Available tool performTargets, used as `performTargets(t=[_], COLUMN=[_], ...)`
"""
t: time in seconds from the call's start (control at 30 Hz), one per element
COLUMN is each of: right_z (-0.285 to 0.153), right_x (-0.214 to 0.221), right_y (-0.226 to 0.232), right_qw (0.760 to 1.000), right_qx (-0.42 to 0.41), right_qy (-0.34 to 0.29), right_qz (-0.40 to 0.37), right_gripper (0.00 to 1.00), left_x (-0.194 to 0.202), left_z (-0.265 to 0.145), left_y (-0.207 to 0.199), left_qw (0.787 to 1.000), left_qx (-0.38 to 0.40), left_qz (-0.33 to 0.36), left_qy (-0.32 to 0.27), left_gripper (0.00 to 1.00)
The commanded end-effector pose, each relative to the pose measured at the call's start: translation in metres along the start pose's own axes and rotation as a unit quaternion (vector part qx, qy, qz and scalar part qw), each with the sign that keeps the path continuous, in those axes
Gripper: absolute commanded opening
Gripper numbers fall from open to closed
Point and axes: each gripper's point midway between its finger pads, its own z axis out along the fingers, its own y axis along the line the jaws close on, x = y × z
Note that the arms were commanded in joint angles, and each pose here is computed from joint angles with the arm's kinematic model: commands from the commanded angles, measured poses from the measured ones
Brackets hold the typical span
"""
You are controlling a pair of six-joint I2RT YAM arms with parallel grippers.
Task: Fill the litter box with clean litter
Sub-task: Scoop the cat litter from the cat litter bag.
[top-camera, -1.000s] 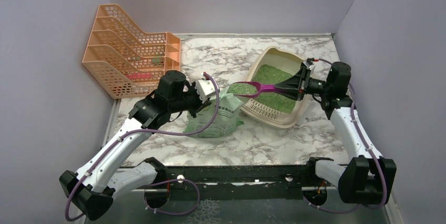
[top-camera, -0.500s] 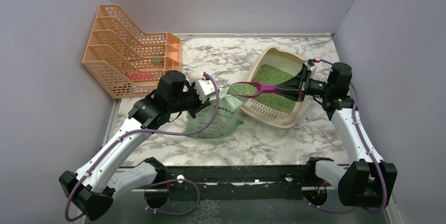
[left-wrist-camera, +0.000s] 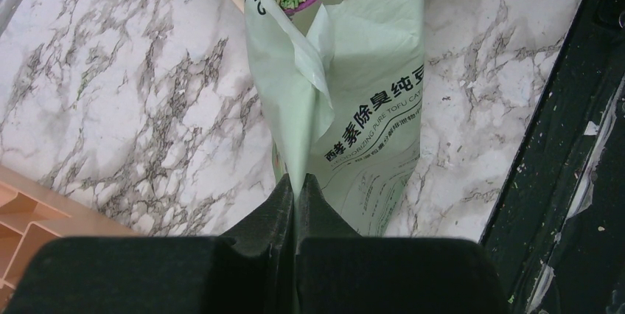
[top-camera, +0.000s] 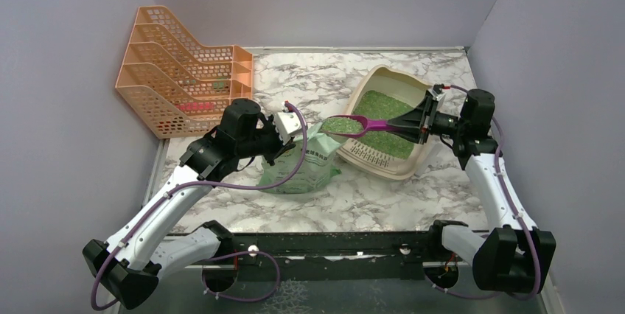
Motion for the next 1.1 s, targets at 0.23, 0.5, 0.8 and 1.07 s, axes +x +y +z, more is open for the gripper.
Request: performTargets(t=[0.23, 0.5, 0.8, 1.07], right_z=[-0.011, -0.015, -0.020, -0.024], right_x=[0.005, 0.005, 0.011, 0.014], right_y=[0.005, 0.007, 0.009, 0.019], right_qw=[1.000, 1.000, 0.999, 0.999], right_qx=[-0.017, -0.024, -0.031, -0.038], right_qy=[-0.004, -0.005, 0.006, 0.006], right_qz=[0.006, -0.005, -0.009, -0.030], right_gripper=[0.01, 0.01, 0.01, 0.01], left_x=[-0.039, -0.038, -0.038, -0.037], left_z=[-0.015, -0.014, -0.013, -0.013], left_y=[0.011, 0.012, 0.013, 0.013], left_qw=[0.997, 0.998, 0.998, 0.998], left_qx=[-0.029, -0.029, -0.032, -0.035], left_qz=[0.023, 0.022, 0.018, 0.015], left_qy=[-0.061, -0.059, -0.057, -0.056], left_gripper=[0.00, 0.00, 0.00, 0.00])
